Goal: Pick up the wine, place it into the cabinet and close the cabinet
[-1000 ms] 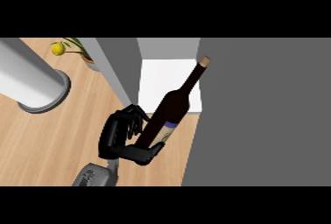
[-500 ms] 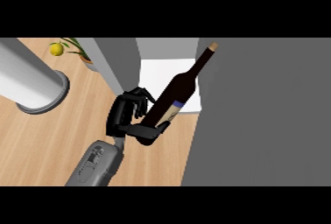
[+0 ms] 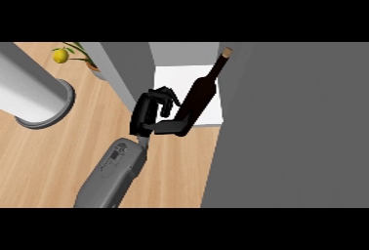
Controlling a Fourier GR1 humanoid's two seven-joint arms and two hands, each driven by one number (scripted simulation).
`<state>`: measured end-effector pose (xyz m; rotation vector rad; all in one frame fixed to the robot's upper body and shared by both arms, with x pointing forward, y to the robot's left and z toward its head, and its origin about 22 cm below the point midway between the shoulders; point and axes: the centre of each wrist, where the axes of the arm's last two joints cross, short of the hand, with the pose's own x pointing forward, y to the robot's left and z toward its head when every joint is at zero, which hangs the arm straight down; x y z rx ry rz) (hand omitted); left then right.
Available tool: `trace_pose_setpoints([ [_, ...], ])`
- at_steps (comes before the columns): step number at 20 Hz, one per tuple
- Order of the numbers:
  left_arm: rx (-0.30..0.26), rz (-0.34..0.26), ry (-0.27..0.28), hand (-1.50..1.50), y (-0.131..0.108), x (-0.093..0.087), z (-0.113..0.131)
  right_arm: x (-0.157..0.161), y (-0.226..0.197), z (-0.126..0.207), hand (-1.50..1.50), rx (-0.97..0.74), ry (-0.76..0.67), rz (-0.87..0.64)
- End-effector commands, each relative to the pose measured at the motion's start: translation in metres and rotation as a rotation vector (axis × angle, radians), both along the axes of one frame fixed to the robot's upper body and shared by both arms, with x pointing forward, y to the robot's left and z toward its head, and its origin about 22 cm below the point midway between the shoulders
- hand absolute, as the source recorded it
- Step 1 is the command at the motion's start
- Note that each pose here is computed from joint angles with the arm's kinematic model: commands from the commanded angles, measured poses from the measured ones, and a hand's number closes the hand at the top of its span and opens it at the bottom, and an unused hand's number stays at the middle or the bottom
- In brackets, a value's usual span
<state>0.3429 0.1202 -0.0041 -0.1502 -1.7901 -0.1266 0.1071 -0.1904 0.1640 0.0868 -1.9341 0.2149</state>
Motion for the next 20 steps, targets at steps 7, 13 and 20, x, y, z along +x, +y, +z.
trace_pose_setpoints([
  [7,-0.022,0.021,0.037,1.50,-0.026,0.033,0.013,-0.029,-0.005,0.033,-1.50,0.129,-0.005,0.099],
  [13,0.069,0.075,0.061,1.50,-0.031,0.050,0.017,-0.031,-0.006,0.026,-1.50,0.137,0.002,0.098],
  [20,0.127,0.151,0.120,1.50,-0.029,0.068,0.023,-0.028,-0.005,0.021,-1.50,0.131,-0.013,0.109],
])
